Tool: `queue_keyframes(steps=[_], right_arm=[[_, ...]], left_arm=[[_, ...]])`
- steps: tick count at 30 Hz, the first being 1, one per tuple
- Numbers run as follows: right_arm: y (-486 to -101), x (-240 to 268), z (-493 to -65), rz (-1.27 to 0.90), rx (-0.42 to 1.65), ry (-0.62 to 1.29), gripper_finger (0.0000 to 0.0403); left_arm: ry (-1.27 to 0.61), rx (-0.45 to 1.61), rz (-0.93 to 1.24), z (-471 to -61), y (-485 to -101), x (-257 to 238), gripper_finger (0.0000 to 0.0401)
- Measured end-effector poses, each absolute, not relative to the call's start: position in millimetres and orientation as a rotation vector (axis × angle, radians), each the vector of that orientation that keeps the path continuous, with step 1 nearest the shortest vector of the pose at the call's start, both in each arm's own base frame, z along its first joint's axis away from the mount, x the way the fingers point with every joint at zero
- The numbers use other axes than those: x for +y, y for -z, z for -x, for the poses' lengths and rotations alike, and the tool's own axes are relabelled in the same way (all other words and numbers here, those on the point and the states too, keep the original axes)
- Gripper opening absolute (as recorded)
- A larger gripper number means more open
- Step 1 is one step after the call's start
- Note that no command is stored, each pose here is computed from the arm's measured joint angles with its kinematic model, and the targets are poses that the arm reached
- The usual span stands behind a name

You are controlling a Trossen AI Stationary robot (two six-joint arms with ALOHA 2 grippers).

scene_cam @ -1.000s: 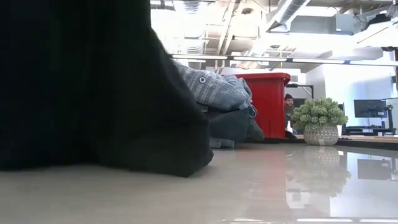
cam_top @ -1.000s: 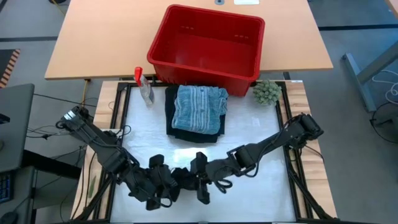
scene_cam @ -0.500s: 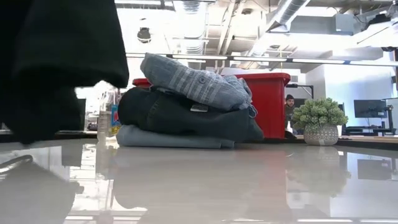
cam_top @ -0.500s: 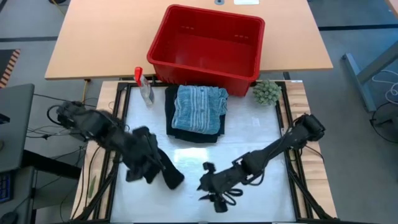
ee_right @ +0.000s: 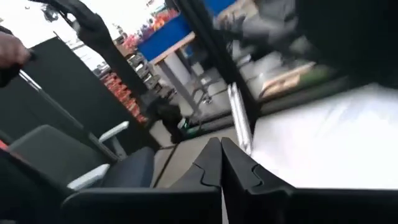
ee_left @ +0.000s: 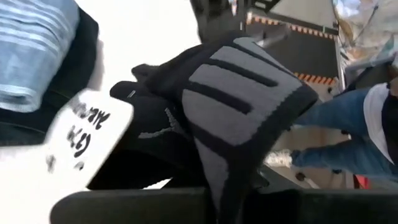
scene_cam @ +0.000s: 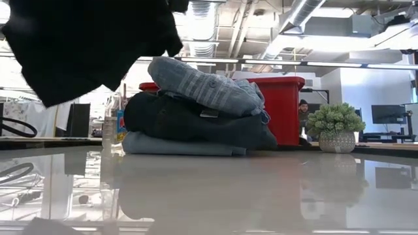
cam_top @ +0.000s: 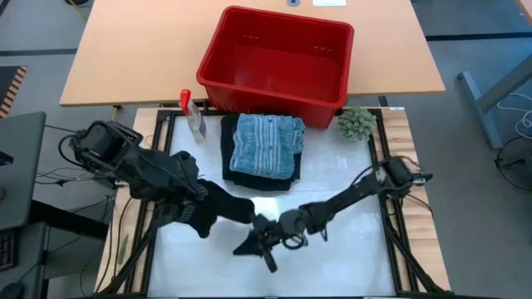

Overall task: Fold Laundry from Bin
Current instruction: Fold the black underwear from the red laundry

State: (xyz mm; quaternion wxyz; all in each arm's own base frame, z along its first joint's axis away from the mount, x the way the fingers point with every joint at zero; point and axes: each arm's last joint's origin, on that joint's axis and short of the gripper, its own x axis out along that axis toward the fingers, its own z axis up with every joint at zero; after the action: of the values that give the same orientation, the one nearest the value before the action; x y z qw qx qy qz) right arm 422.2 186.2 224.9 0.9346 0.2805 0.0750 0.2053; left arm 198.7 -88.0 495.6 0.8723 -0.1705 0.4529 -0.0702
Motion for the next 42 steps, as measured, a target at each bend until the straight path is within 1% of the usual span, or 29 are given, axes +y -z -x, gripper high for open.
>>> queue_keyframes(steps=[4, 9, 12, 17, 19, 25, 29, 34, 37, 42], right_arm=[[-181.5, 205.7, -449.7, -0.642, 0.214, -0.408, 0.0018], [-153.2, 215.3, -482.6, -0.797, 0.12, -0.365, 0.0016], [-127.1, 220.2, -496.6, -0.886, 0.105, -0.351, 0.0016], [-101.9, 231.8, -510.8, -1.039, 0.032, -0.242, 0.0016], [-92.8, 233.6, -515.2, -1.078, -0.02, -0.245, 0.0016], [-85.2, 228.5, -528.2, -1.2, -0.152, -0.174, 0.0016], [-86.9, 214.9, -544.9, -1.178, -0.205, -0.157, 0.0016], [-92.5, 198.7, -557.2, -1.07, -0.235, -0.12, 0.0016], [-101.8, 193.3, -560.2, -1.02, -0.275, -0.156, 0.0016], [-125.9, 197.2, -563.6, -0.962, -0.309, -0.288, 0.0016]], left_arm=[[0.172, 0.999, 0.372, -207.8, -489.3, -93.0, 0.0], [0.229, 1.057, 0.384, -220.9, -480.7, -106.9, 0.0], [0.247, 1.09, 0.384, -227.3, -475.2, -114.4, 0.0], [0.242, 1.136, 0.447, -228.3, -471.8, -123.2, 0.0], [0.24, 1.141, 0.467, -226.5, -472.2, -126.4, 0.0], [0.23, 1.164, 0.532, -221.9, -471.9, -139.8, 0.0], [0.282, 1.156, 0.559, -229.5, -467.8, -161.0, 0.0], [0.382, 1.171, 0.633, -241.4, -463.1, -183.8, 0.0], [0.414, 1.166, 0.647, -238.8, -463.7, -194.3, 0.0], [0.33, 1.159, 0.636, -232.7, -462.0, -196.9, 0.0]])
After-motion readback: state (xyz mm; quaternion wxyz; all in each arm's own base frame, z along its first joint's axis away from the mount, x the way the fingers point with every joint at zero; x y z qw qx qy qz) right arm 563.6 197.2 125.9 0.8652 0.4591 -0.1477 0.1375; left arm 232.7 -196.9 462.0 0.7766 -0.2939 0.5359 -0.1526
